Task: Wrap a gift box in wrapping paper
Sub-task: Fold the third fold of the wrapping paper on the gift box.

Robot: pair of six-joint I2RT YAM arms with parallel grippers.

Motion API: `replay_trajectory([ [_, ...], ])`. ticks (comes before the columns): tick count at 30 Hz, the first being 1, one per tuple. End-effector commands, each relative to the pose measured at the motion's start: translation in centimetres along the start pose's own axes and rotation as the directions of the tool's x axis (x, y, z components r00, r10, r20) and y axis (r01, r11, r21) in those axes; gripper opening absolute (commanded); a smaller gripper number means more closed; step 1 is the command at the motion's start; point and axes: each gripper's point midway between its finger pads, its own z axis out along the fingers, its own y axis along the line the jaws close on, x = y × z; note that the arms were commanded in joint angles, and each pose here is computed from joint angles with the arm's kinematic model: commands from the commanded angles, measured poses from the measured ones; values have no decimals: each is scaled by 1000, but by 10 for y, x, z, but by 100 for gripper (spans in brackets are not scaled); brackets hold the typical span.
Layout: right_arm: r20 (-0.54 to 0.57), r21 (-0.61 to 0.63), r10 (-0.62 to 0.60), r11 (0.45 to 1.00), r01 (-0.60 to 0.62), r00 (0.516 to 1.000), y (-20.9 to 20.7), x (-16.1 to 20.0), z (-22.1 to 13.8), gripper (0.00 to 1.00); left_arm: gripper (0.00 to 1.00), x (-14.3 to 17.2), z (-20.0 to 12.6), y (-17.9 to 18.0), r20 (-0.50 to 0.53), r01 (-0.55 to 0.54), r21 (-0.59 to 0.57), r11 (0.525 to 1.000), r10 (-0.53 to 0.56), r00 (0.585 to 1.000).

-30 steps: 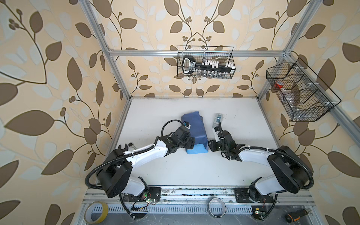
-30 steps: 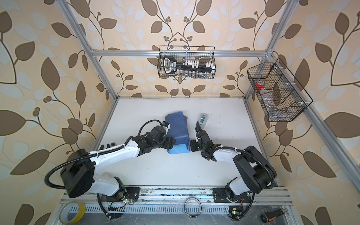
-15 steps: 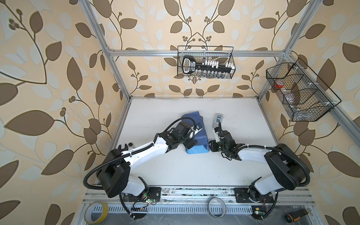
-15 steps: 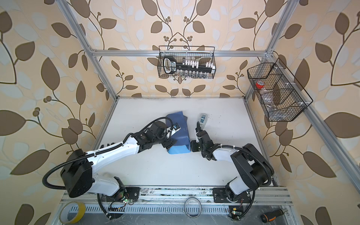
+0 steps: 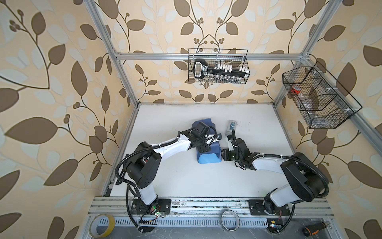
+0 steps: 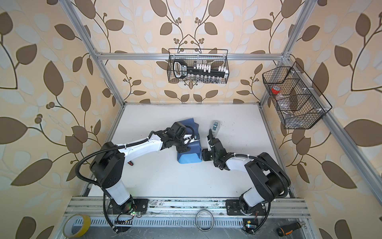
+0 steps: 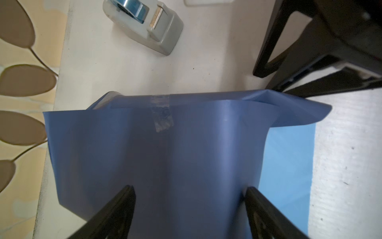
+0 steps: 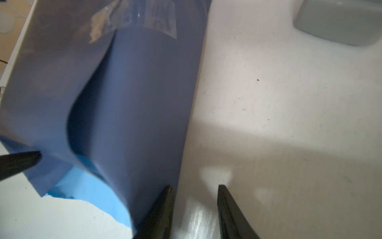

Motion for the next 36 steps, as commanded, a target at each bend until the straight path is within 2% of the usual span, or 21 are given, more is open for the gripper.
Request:
replay_trajectory([
  [1,22,-18,-1,1000,1,1000,5,-9,-4,37,86,-9,2,9,27,-90,-12,996,90,996],
  [14,42,-52,5,999,-3,999,11,-14,-7,37,85,8,18,11,-19,-123,-66,990,122,992],
  [26,39,-92,44,995,-40,998,16,-13,-2,37,84,28,31,0,-72,-141,-51,989,137,988],
  [36,36,-136,71,988,-65,997,22,-10,0,36,84,30,34,-7,-61,-112,-34,993,110,992],
])
